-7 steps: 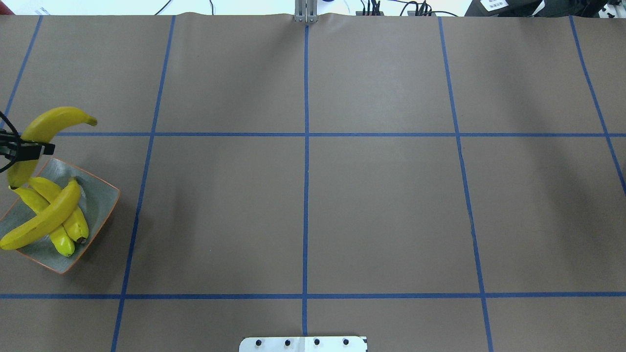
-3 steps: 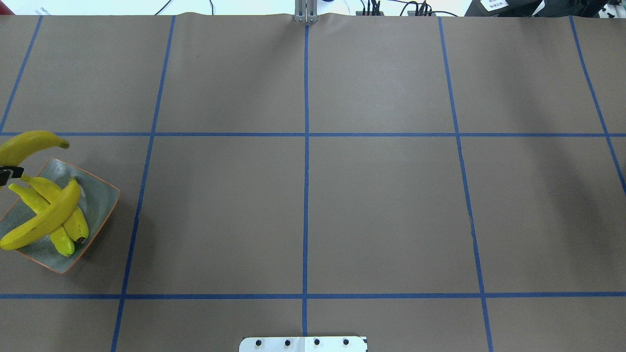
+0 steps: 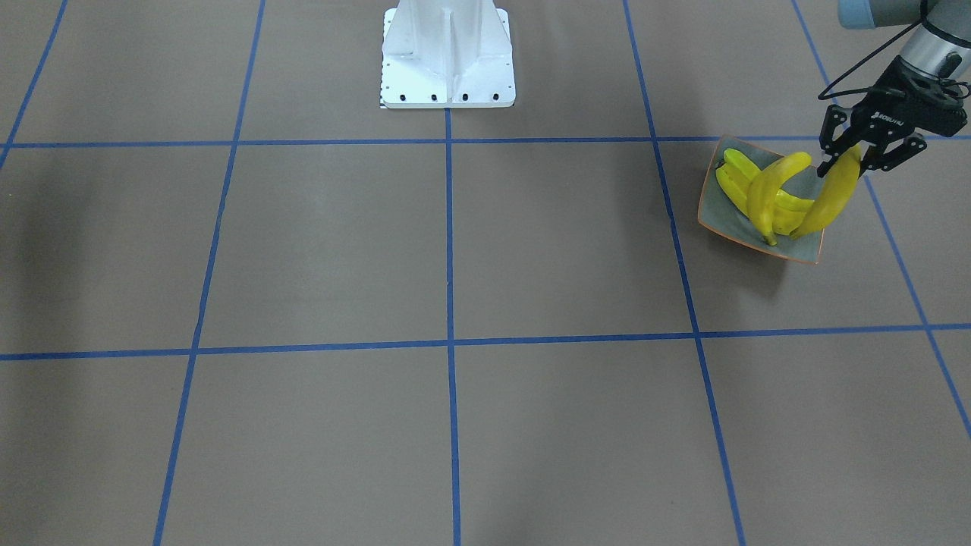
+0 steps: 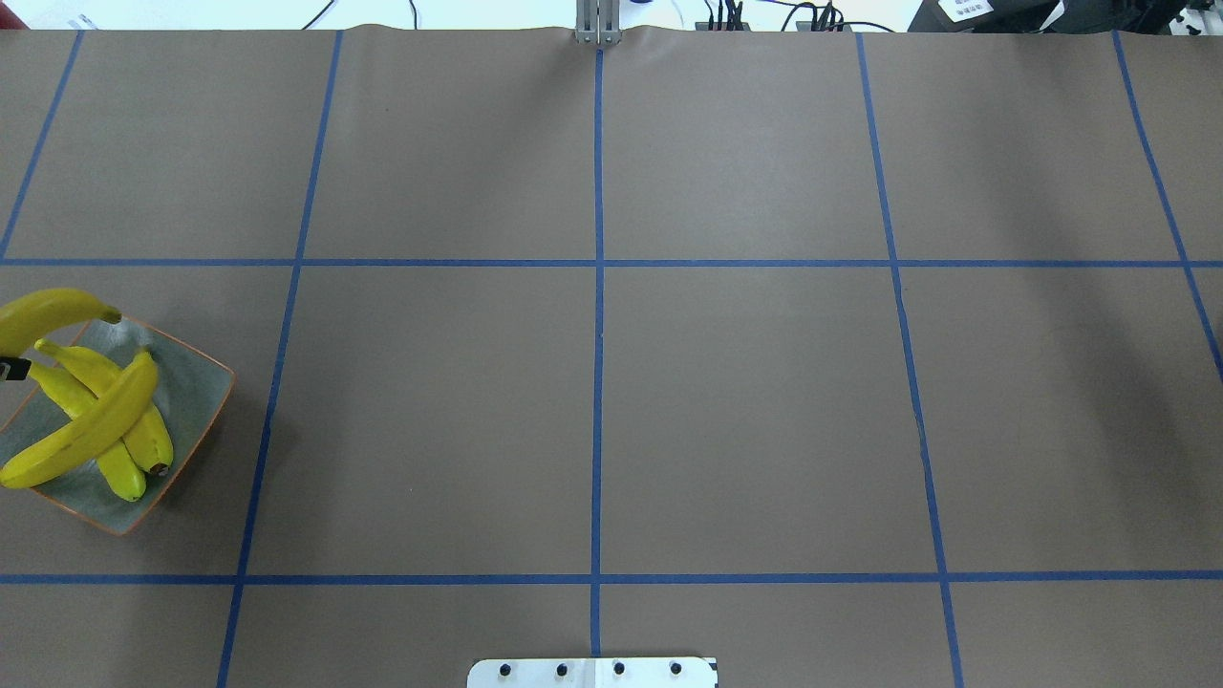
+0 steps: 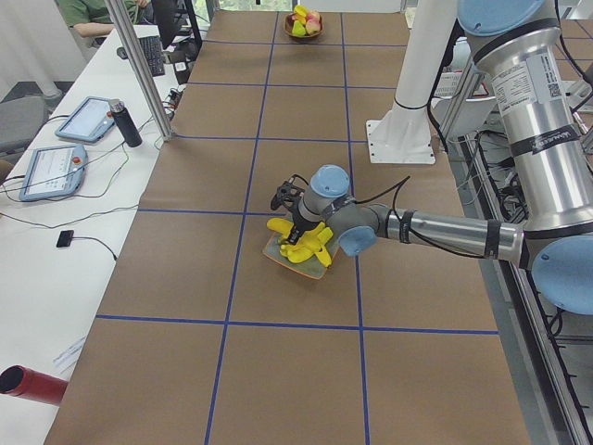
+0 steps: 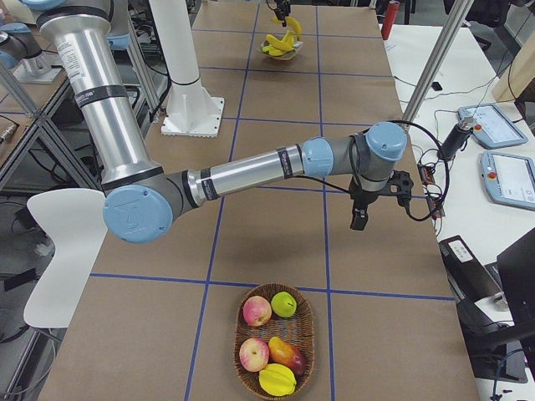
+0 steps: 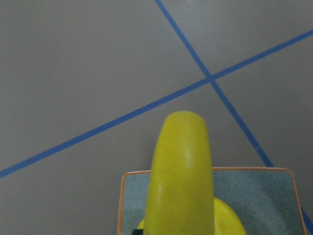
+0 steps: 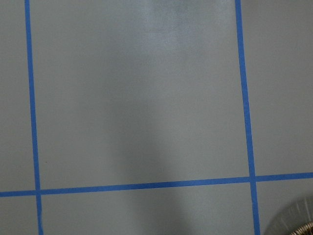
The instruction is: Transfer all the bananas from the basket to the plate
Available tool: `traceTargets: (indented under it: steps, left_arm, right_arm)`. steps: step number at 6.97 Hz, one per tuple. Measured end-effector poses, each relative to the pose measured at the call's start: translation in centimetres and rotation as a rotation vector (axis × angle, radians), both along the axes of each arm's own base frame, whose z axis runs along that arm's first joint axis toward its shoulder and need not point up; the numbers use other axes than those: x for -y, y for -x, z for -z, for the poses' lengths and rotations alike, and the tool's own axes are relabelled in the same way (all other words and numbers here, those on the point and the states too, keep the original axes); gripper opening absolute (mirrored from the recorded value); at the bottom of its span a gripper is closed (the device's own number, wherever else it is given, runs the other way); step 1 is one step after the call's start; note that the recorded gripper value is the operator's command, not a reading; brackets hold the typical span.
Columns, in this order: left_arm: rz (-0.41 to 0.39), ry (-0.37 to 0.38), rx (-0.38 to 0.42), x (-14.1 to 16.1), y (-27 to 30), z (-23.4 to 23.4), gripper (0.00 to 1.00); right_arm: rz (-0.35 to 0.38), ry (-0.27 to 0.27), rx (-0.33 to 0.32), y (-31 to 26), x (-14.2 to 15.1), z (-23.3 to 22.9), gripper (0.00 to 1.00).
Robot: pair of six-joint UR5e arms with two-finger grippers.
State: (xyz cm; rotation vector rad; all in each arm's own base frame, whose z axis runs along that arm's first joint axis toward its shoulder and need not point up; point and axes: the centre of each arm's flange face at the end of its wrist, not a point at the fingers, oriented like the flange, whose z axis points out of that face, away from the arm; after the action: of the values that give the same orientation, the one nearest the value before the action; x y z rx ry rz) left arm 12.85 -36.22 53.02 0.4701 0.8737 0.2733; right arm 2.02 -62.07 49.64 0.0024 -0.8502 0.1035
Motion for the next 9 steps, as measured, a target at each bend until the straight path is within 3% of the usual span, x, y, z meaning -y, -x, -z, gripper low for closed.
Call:
traceTargets:
  steps: [4, 9]
  left_arm:
    - [-0.022, 0.069, -0.022, -1.8, -2.0, -0.6, 0.00]
    - [-0.033, 0.100, -0.017, -2.0, -3.1, -1.6, 0.00]
  right_arm:
    - [0.005, -0.001, 0.009, 0.2, -0.9, -1.0, 0.99]
    - [0.005, -0.006, 0.010, 0.1, -1.8, -1.0, 0.99]
